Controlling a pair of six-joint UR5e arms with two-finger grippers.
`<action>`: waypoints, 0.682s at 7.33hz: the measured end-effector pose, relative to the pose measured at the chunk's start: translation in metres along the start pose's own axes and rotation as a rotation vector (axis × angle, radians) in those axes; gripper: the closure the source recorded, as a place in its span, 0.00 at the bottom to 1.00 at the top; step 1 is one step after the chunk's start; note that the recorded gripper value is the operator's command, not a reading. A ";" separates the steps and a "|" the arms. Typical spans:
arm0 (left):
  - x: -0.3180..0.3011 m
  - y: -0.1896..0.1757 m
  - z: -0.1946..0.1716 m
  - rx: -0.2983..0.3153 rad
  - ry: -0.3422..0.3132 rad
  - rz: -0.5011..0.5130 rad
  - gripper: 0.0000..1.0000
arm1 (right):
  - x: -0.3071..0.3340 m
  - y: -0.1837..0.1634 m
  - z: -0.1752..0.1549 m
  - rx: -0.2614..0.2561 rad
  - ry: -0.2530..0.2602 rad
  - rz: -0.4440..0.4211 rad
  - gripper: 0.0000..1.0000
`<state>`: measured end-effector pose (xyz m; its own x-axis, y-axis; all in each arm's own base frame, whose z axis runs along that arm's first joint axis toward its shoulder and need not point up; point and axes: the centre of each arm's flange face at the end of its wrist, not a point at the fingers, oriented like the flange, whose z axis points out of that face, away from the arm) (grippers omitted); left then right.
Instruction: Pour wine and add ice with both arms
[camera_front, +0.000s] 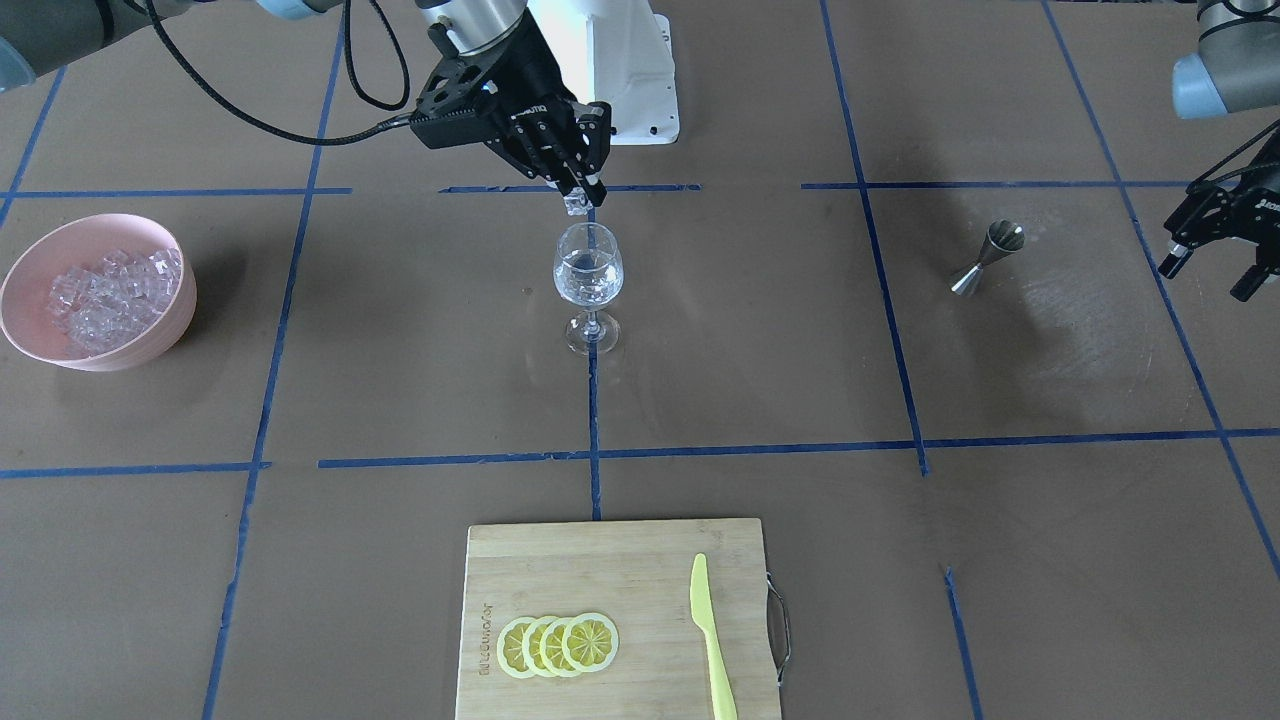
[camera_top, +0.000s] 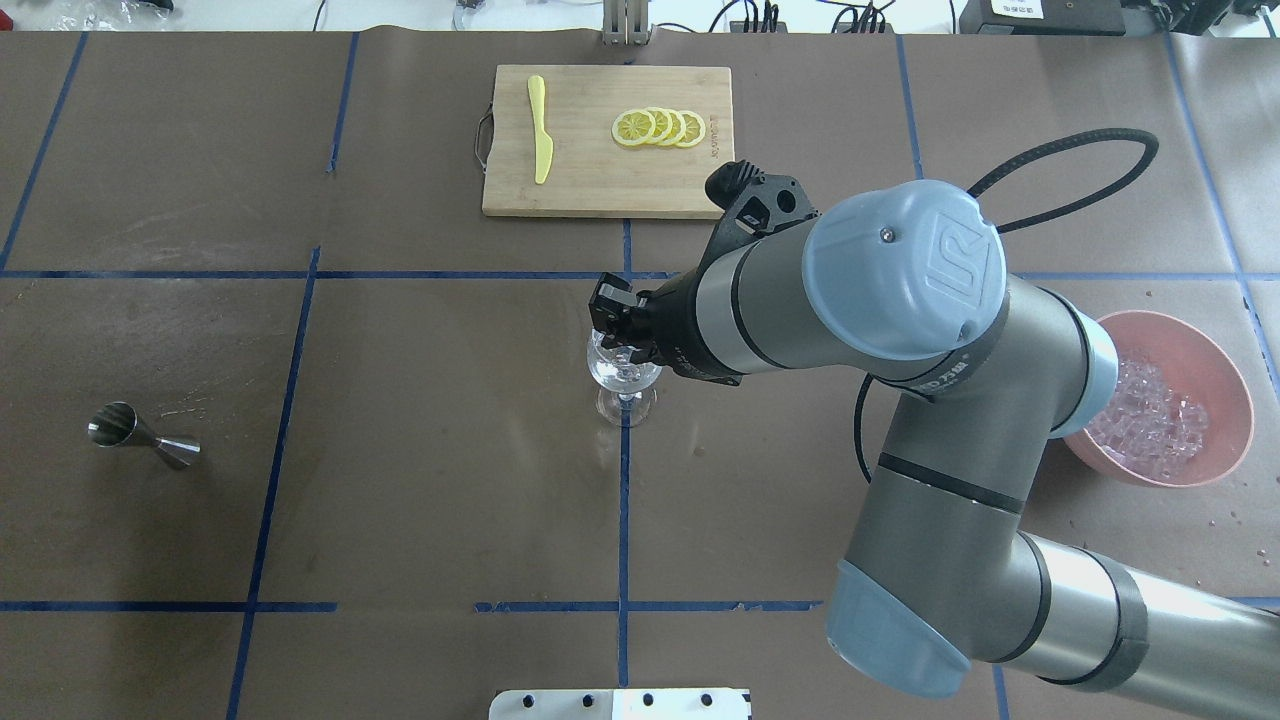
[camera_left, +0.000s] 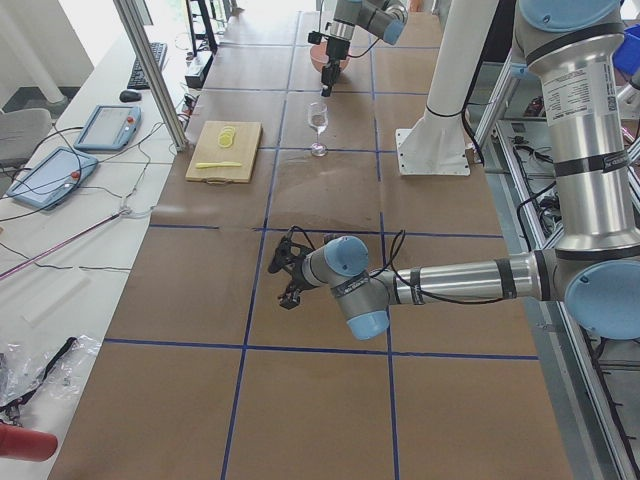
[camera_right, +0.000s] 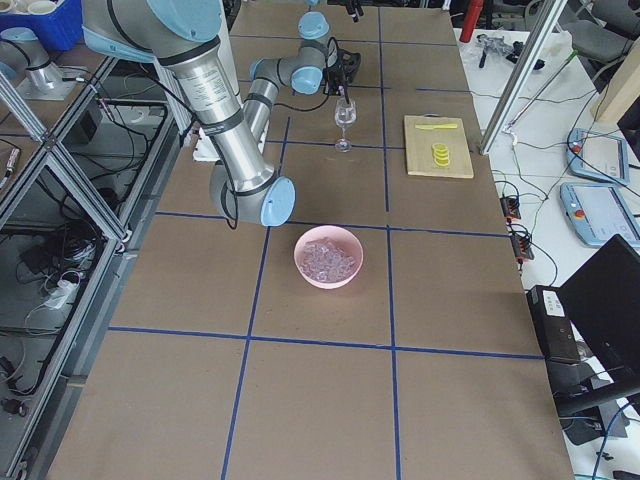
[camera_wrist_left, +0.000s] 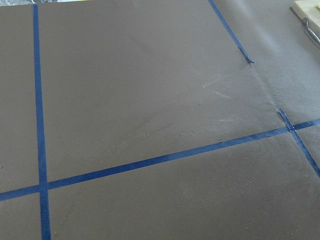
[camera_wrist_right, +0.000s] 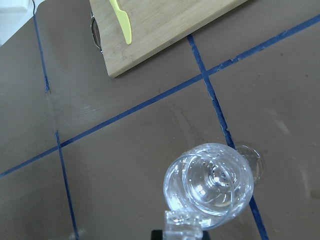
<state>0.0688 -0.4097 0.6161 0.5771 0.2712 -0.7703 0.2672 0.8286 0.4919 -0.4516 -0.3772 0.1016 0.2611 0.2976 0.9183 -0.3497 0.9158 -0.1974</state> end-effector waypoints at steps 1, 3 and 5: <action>0.000 0.000 0.000 0.000 0.000 0.000 0.00 | -0.004 -0.001 0.003 0.010 -0.001 -0.002 0.43; 0.000 0.000 0.000 0.001 0.001 0.000 0.00 | -0.009 -0.005 0.009 0.027 0.004 -0.004 0.15; 0.000 0.000 0.000 0.002 0.000 0.000 0.00 | -0.003 -0.006 0.009 0.026 0.011 -0.002 0.15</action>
<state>0.0687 -0.4096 0.6159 0.5770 0.2711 -0.7704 0.2686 0.8279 0.4924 -0.4583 -0.3860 0.1032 0.2719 0.2985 0.9149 -0.3720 0.9094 -0.1861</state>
